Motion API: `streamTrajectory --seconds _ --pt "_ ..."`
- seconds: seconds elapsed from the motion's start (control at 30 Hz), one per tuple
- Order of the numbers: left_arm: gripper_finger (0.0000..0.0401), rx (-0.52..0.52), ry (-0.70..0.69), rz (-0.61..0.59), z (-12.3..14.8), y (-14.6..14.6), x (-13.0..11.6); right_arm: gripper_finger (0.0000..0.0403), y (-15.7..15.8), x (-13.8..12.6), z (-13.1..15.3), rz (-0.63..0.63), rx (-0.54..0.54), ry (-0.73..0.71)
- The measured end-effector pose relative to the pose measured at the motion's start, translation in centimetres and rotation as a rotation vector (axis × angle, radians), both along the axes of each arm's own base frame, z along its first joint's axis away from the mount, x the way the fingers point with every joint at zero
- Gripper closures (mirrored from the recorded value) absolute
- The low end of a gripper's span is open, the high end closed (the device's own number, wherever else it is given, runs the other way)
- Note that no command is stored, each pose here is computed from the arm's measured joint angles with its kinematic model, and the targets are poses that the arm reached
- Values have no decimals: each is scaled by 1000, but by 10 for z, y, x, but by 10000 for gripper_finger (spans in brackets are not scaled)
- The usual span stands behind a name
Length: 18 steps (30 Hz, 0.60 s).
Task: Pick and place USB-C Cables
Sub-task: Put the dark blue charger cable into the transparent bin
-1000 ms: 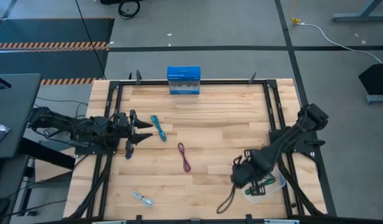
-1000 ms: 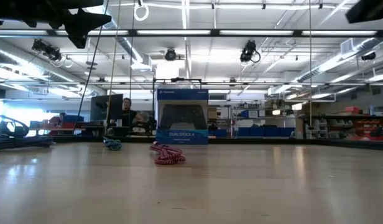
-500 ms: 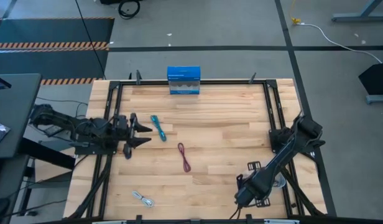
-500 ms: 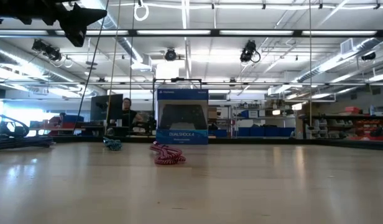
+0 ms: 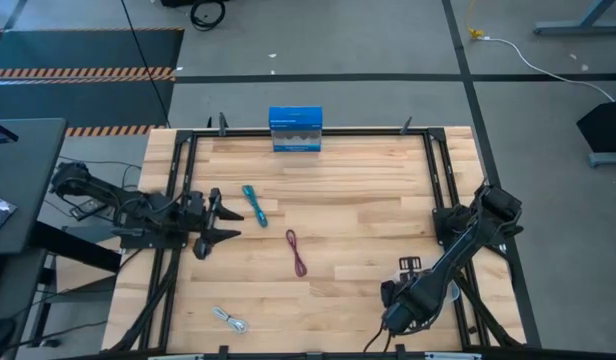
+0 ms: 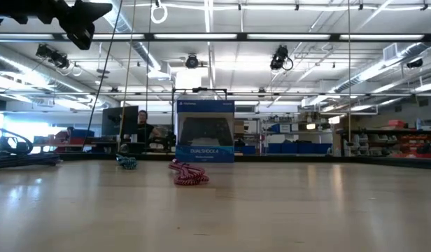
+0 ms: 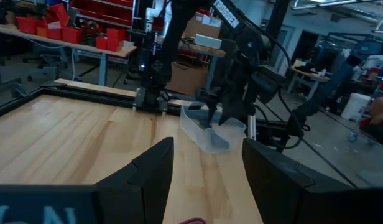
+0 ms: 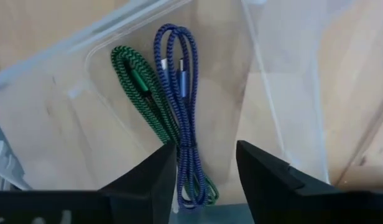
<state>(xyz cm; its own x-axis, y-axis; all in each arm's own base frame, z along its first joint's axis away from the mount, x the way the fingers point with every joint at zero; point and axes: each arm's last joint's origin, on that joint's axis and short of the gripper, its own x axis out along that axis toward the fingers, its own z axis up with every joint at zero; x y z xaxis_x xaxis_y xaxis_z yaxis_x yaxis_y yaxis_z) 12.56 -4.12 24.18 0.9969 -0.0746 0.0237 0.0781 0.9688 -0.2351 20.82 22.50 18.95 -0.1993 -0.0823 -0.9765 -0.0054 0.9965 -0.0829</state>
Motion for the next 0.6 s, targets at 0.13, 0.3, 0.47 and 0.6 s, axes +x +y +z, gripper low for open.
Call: streamTrajectory --seconds 0.13,0.3,0.47,0.6 --pt "202 -1 0 -19 0 -2 -1 231 -2 0 0 9 -39 -20" --pt "202 -1 54 -24 -5 -3 -1 231 -2 1 0 12 -54 -51" --pt "202 -40 139 -4 -14 -2 -1 231 3 8 1 -12 -13 -150" --pt "202 -55 144 31 -14 -2 -1 232 4 24 14 -25 29 -249"
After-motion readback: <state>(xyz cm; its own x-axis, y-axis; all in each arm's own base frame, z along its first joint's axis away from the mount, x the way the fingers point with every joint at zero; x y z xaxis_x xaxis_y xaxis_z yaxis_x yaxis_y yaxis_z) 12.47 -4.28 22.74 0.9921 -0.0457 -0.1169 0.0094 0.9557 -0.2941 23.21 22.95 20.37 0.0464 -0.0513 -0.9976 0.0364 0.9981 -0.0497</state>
